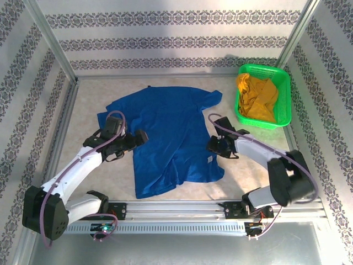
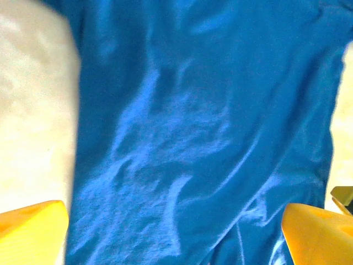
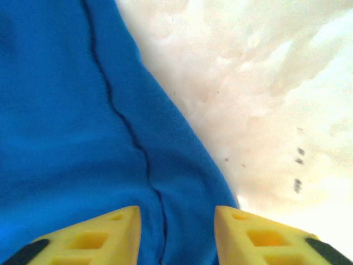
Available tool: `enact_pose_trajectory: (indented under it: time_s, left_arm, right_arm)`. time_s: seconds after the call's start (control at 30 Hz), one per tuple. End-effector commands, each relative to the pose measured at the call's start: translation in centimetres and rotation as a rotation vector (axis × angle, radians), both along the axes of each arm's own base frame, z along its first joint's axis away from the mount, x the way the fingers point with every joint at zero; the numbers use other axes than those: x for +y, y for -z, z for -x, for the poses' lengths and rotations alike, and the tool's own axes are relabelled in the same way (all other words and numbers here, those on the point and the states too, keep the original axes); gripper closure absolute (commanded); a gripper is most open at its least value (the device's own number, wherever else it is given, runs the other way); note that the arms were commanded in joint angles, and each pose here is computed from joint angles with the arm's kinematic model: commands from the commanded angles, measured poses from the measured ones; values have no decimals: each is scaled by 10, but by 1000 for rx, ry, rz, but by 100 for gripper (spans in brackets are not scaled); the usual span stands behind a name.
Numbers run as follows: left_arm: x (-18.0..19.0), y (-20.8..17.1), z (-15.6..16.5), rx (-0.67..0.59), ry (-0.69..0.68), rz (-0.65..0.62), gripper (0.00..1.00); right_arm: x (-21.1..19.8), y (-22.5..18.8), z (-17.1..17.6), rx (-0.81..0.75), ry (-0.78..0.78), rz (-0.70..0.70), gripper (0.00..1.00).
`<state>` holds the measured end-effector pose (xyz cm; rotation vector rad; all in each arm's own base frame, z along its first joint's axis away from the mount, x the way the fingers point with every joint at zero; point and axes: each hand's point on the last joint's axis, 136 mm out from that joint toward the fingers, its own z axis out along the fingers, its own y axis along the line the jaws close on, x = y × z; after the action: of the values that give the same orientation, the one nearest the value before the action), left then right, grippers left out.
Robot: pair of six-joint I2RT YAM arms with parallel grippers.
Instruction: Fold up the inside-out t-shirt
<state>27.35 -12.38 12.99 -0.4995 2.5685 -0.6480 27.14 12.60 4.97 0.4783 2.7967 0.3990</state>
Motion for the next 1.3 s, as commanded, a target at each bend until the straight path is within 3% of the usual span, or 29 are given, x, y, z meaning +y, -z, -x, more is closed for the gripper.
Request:
enact_pose_trajectory:
  time_s: [0.0,0.17,0.27,0.43,0.57,0.67,0.87,1.03,1.13,1.27]
  left_arm:
    - [0,-12,6,-38,65,-72,0]
    - [-18,-16,18,-87,167,-135,0]
    - [-30,-18,30,-147,224,-231,0]
    - [-61,-10,51,-186,333,-265,0]
    - [-84,4,77,-162,449,-323,0]
    - [-78,16,94,-108,449,-425,0]
    - [-90,31,118,-59,499,-574,12]
    - [-128,44,116,-72,574,-553,26]
    - [-152,45,114,-108,596,-469,39]
    - [-169,49,115,-117,609,-403,39]
  right_arm:
    - [-11,-50,1,-104,-69,70,47]
    - [-30,-104,19,-252,-74,184,2]
    - [-46,-126,29,-346,1,195,2]
    - [-49,-144,53,-439,92,-34,2]
    - [-35,-139,79,-452,80,-223,14]
    - [-24,-119,98,-384,79,-324,23]
    - [-7,-63,135,-180,101,-466,38]
    - [-9,-32,148,-141,143,-465,44]
    - [-4,-20,151,-112,157,-479,47]
    - [-2,-17,152,-111,147,-456,49]
